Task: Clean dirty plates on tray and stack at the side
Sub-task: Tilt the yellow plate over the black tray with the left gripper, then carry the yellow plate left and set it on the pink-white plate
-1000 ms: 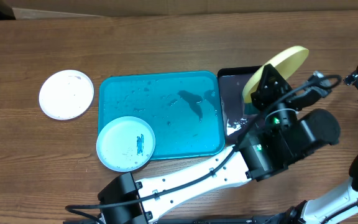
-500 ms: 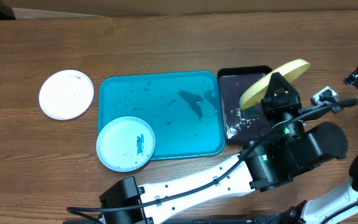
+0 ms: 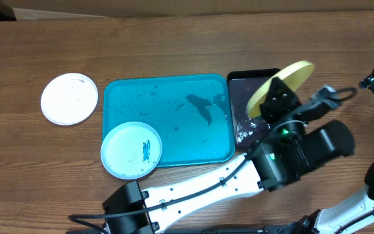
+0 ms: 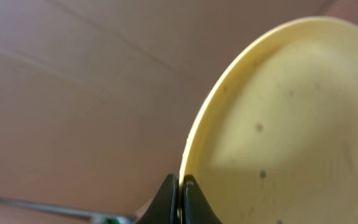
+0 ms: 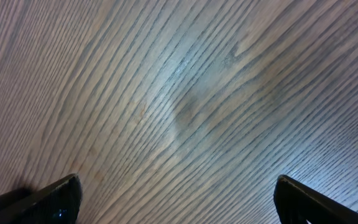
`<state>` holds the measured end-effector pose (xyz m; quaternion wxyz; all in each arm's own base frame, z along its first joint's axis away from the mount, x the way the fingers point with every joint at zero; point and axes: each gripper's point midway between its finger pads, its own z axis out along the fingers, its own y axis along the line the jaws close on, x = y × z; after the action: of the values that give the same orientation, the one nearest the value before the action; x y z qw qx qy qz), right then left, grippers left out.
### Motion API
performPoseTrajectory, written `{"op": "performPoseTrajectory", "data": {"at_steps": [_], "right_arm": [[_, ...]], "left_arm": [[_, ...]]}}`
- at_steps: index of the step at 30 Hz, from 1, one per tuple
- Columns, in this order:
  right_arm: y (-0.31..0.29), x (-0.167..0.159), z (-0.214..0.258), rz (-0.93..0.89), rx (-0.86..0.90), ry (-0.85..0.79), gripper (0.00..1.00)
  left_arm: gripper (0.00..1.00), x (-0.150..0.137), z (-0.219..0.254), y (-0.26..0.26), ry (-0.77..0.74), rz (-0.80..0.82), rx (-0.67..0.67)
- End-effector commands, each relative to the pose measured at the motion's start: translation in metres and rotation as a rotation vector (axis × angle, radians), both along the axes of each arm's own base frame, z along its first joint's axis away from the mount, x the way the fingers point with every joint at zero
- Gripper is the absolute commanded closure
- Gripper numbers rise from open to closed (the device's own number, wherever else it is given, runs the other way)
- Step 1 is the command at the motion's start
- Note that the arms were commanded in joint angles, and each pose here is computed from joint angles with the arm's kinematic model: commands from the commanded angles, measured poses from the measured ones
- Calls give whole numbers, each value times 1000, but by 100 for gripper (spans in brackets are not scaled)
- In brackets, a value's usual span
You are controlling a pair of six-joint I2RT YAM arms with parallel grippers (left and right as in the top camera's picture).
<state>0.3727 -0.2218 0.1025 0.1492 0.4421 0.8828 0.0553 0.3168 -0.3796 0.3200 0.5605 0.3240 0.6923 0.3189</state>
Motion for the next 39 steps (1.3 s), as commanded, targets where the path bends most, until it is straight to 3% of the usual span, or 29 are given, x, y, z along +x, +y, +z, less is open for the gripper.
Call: {"op": "performPoseTrajectory", "data": {"at_steps": [1,10,17,21,24,30,39], "right_arm": [[-3,5,16,-4,-21,-41,0],[-3,5,16,-3,-21,-41,0],[-3,5,16,-3,-21,-41,0],[-3,5,16,-4,-21,-41,0],[-3,5,16,-4,-21,-41,0],[-3,5,16,-3,-21,-41,0],[-3,5,16,-3,-21,-41,0]], "left_arm": [[96,10,-30,-3,148,-17,-314],[96,26,-114,18,698,39,-649],[96,49,-129,44,1067,-6,-908],[96,66,-127,77,1192,12,-1050],[96,89,-132,133,1197,135,-1135],[96,115,-160,254,1073,491,-1152],[96,95,-191,396,1007,878,-1258]]}}
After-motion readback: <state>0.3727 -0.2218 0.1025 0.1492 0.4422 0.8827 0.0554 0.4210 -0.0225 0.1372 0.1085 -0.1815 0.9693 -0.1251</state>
